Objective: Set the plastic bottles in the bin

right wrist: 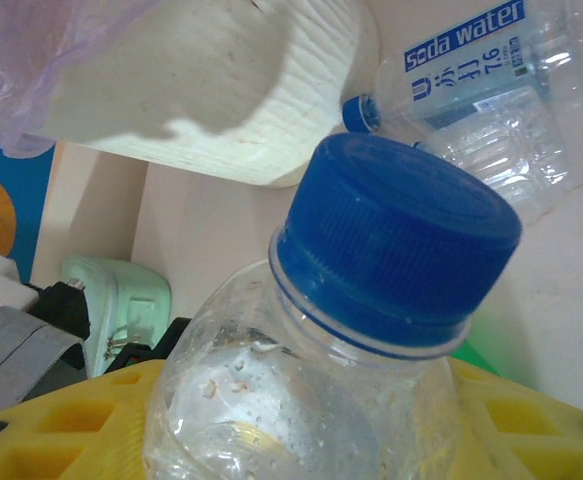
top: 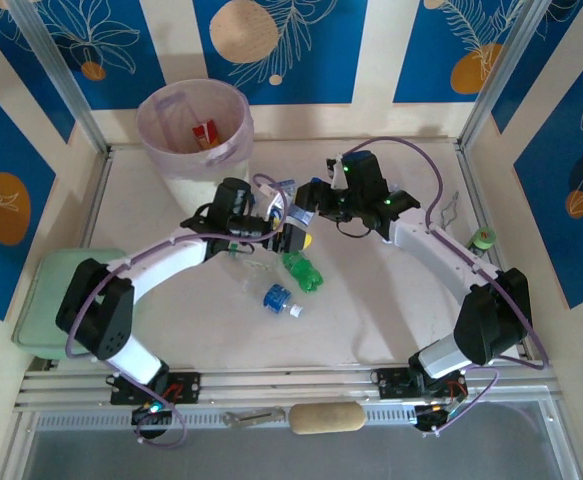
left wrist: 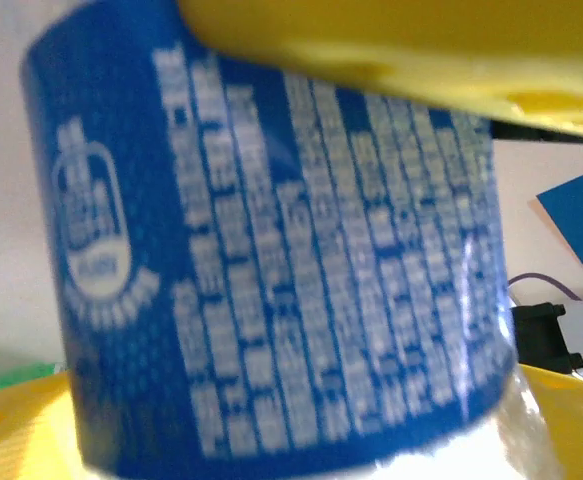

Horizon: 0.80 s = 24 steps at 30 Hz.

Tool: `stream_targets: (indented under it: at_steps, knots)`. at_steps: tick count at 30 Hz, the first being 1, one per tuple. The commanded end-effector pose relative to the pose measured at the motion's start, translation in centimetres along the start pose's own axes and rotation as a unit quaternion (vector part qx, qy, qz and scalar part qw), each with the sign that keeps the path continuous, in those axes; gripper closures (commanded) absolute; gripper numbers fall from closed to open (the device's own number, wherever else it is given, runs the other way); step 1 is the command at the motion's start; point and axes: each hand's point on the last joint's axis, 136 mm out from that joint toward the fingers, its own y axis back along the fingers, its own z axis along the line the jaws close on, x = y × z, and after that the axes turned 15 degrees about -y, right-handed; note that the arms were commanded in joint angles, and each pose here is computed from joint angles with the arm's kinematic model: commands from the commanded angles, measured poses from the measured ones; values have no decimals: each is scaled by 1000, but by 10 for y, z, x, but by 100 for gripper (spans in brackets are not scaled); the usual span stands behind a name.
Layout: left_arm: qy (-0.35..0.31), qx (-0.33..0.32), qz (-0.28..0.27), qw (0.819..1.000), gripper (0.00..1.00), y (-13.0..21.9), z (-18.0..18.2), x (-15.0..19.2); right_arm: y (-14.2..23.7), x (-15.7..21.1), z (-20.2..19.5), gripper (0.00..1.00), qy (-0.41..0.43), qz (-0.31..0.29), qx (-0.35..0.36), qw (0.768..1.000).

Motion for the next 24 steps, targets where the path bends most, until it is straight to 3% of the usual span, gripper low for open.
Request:
stream_targets:
  at_steps: [1,12,14,19,24]
  knots:
    - [-18,11,-18,1000,12,-3,-6,-18,0,6,6,55,-2,14,-16,1000]
    - [-13,15,-15,1000,40,-1,-9,-17,-3,5,4,54,-4,14,-14,1000]
    - [-13,13,-16,1000,40,0,-9,-17,-2,3,5,48,-5,13,-15,1000]
    - [-19,-2,-18,1000,41,3,-7,-20,8,-9,7,22,-20,-7,-22,1000]
    - [-25,-32,-13,999,41,8,2,-22,30,-28,3,17,-40,-43,-31,998]
